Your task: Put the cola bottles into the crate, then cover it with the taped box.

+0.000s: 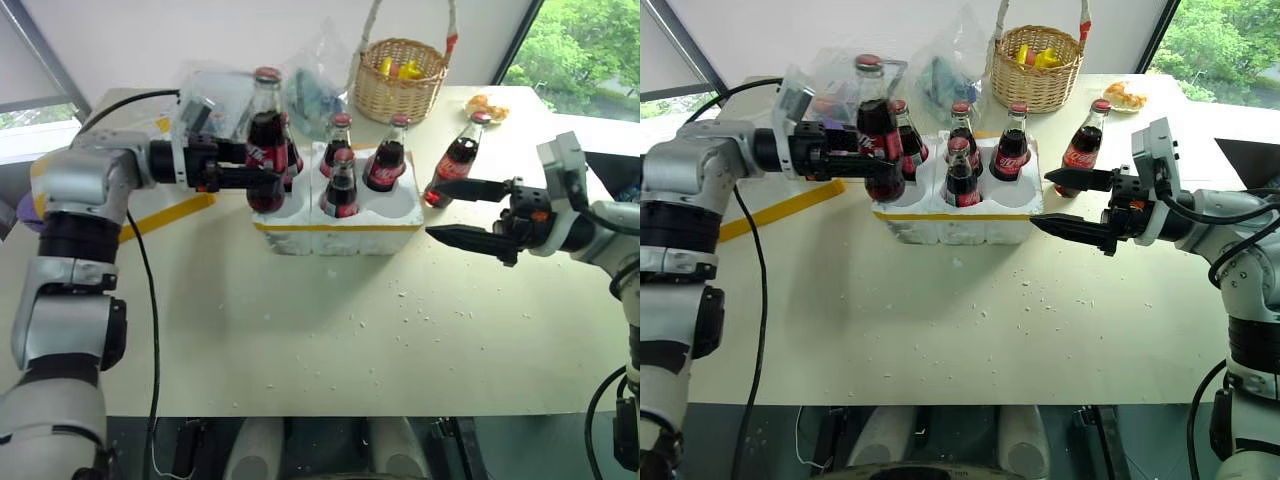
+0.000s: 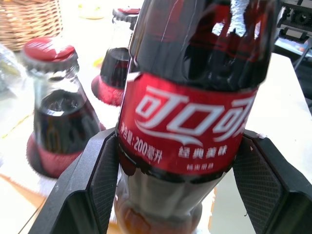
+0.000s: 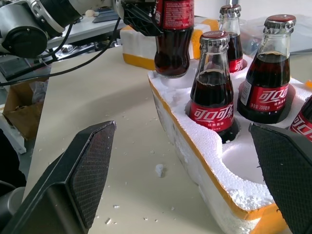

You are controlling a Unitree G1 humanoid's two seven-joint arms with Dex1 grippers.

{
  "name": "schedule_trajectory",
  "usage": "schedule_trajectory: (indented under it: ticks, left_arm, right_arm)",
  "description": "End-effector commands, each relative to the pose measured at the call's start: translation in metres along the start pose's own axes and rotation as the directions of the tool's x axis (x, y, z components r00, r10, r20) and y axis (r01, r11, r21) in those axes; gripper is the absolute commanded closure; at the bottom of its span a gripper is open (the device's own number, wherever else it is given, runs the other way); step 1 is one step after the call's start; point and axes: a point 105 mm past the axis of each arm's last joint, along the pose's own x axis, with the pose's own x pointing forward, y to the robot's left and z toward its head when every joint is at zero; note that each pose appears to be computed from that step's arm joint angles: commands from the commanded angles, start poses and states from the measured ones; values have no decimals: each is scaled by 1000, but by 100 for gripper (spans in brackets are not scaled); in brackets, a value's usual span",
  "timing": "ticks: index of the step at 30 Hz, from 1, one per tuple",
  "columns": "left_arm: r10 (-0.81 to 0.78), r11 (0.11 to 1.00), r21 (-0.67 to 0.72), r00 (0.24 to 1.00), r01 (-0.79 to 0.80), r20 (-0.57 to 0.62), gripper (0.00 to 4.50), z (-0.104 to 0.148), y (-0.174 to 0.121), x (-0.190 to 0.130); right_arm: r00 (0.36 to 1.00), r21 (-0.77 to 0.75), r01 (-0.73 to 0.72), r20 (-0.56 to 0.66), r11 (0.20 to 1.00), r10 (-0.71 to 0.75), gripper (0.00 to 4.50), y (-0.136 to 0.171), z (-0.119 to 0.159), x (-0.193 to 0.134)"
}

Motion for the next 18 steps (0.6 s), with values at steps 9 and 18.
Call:
schedule_trajectory:
  ticks: [9, 18]
  left_arm:
    - [-24, 996, 84, 999, 20, 46, 170, 29, 3, 13]
    - [-17, 999, 43, 1000, 16, 14, 170, 4, 2, 10]
  right_arm:
    - [999, -59, 5, 37, 998, -3, 0, 5, 13, -4]
    - [999, -60, 8, 32, 998, -6, 0, 4, 13, -4]
